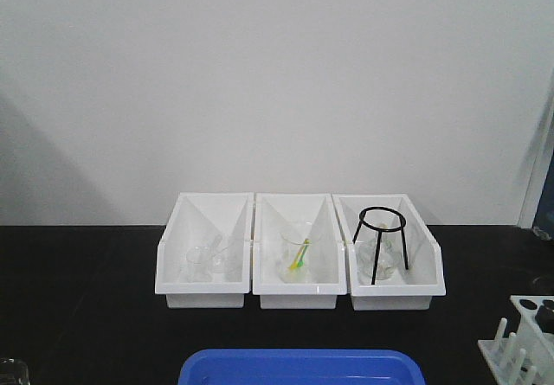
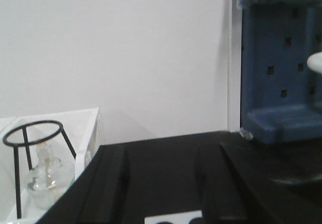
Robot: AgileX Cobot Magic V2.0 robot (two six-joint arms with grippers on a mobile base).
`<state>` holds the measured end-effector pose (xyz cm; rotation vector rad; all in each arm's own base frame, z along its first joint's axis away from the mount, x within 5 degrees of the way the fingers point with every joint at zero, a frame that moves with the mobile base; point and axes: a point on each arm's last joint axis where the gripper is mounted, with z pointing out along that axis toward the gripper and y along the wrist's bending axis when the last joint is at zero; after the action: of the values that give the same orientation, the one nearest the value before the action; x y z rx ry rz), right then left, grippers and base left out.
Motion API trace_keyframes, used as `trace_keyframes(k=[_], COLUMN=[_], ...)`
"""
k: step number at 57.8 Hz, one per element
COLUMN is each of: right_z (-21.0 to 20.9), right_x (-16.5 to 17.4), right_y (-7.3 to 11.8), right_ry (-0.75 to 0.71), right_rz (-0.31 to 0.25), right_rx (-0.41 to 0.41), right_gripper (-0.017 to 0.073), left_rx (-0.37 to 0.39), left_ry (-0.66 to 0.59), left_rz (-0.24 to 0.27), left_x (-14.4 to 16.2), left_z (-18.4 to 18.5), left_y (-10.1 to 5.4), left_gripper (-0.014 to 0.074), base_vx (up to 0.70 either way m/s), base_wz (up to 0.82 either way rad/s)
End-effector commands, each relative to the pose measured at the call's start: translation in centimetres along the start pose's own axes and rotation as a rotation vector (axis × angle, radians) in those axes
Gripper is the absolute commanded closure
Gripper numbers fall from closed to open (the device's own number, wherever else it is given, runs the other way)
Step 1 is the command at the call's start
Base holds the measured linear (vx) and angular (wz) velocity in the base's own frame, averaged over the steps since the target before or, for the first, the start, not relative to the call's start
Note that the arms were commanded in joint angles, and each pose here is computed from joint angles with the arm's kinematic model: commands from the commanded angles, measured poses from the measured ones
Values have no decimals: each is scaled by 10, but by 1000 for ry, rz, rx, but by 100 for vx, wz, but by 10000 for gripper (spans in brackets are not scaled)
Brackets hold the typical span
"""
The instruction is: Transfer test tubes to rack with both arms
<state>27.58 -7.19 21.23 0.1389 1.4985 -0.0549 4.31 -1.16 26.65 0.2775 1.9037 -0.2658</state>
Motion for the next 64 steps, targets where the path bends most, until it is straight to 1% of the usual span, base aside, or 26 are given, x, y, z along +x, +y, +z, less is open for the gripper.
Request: trace_keyframes(k=[1,7,13,18,19,21,23,25,30,35,41,46,48,57,64], right_z=[-5,-15,-30,-46,-50,-56,-64,-73,-91,-107,-128,-143,-148,-166,-173], right_x=[-39,-58,-78,-94,-95,-99,-102,-106,-112,-116,-126,-132,-134,-140,-141], right_y=[3,7,12,15,15,15,16,18,24,33,46,55,58,71,81], right_ry=[-166,-180,-160,-121,-88,-63,-32,4,67,103,87,58,46,17,15], right_rz=[-26,-55,-91,-120,-126,-132,-129,-113,-103,-104,-99,-85,-79,-54,-46], right_rx=[-20,-29,-24,-7,4,16,29,45,59,42,-19,-79,-107,-240,-343], right_gripper=[174,203,288,391,428,466,511,564,573,571,570,569,568,567,567], left_rx=[11,11,11,11,11,11,11,11,12,17,30,42,44,61,89], left_ry=[-91,-91,-91,-91,-91,-91,-91,-91,-92,-113,-170,-194,-191,-214,-298], left_rz=[-5,-5,-5,-5,-5,-5,-5,-5,-7,-7,-11,-44,-49,-49,-52], left_x=[-13,-13,-13,-13,-13,-13,-13,-13,-13,-15,-22,-27,-28,-38,-49], left_z=[-2,-2,-2,-2,-2,-2,-2,-2,-2,-3,-2,3,6,21,28], left_y=[-1,-1,-1,-1,-1,-1,-1,-1,-1,-2,-3,-5,-5,-8,-12], left_gripper=[614,614,614,614,614,614,614,614,614,614,614,614,614,612,611], base_vx=[0,0,0,0,0,0,0,0,0,0,0,0,0,0,0], base_wz=[0,0,0,0,0,0,0,0,0,0,0,0,0,0,0])
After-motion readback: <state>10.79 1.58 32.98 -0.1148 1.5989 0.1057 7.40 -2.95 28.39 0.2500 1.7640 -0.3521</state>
